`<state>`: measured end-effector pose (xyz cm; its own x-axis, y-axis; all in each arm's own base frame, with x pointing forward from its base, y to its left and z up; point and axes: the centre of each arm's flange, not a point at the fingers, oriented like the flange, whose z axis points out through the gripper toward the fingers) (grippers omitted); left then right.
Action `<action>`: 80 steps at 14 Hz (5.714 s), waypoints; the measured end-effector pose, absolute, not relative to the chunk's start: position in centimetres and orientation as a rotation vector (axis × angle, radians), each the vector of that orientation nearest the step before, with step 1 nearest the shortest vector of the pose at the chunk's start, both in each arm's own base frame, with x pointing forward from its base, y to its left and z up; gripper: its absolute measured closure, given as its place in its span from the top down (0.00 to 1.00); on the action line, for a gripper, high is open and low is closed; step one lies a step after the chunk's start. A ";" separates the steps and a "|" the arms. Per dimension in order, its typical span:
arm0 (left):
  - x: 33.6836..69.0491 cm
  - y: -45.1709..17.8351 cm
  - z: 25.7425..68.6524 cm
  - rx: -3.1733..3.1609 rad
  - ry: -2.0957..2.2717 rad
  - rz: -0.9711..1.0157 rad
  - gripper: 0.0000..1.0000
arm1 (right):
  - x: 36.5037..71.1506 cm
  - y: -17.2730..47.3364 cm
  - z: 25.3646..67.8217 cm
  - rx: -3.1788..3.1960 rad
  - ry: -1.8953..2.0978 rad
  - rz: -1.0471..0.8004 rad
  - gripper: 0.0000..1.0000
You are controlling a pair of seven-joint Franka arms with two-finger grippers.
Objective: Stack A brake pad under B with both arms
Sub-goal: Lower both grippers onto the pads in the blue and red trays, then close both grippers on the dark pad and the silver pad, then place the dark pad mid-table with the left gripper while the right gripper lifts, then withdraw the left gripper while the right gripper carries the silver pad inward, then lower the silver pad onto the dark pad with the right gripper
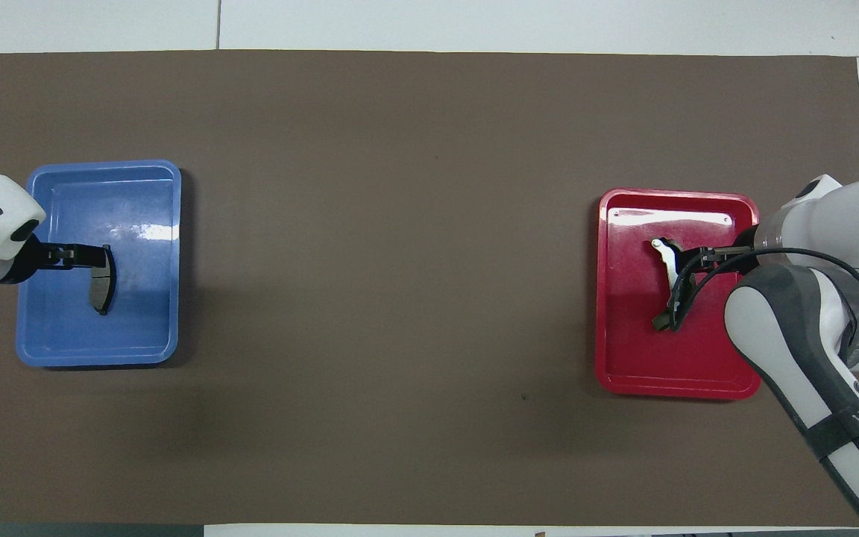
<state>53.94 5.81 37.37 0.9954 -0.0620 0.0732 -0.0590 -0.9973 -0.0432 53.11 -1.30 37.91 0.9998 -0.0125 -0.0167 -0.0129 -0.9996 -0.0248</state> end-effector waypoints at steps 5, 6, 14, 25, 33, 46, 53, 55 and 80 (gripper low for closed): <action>53.8 7.2 29.7 -3.113 0.108 -0.021 0.98 | 51.9 -0.2 33.8 -3.121 -0.010 0.026 1.00; 53.6 7.8 29.6 -3.113 0.118 -0.017 0.97 | 51.6 -0.2 33.2 -3.121 -0.007 0.039 1.00; 53.2 8.4 30.3 -3.109 0.148 -0.048 0.41 | 51.5 -0.7 29.8 -3.126 0.008 0.059 0.89; 51.5 -21.2 35.1 -3.133 0.224 -0.120 0.41 | 52.2 -0.7 30.6 -3.125 0.007 0.085 0.42; 47.6 -40.2 30.4 -3.188 0.252 -0.149 0.41 | 55.6 -0.2 37.4 -3.119 -0.012 0.109 0.42; 57.4 -17.9 38.3 -3.130 -0.164 -0.106 0.99 | 55.1 14.1 39.9 -3.108 -0.069 0.105 0.42; 55.7 -1.0 48.5 -3.106 0.003 0.017 0.99 | 53.7 38.4 38.7 -3.046 0.046 0.073 0.42; 54.9 1.1 52.9 -3.119 -0.007 0.046 0.99 | 53.7 42.5 35.6 -3.042 0.045 0.050 0.42; 54.7 1.0 57.8 -3.127 0.005 0.085 1.00 | 53.3 41.7 30.3 -3.072 -0.038 0.075 0.60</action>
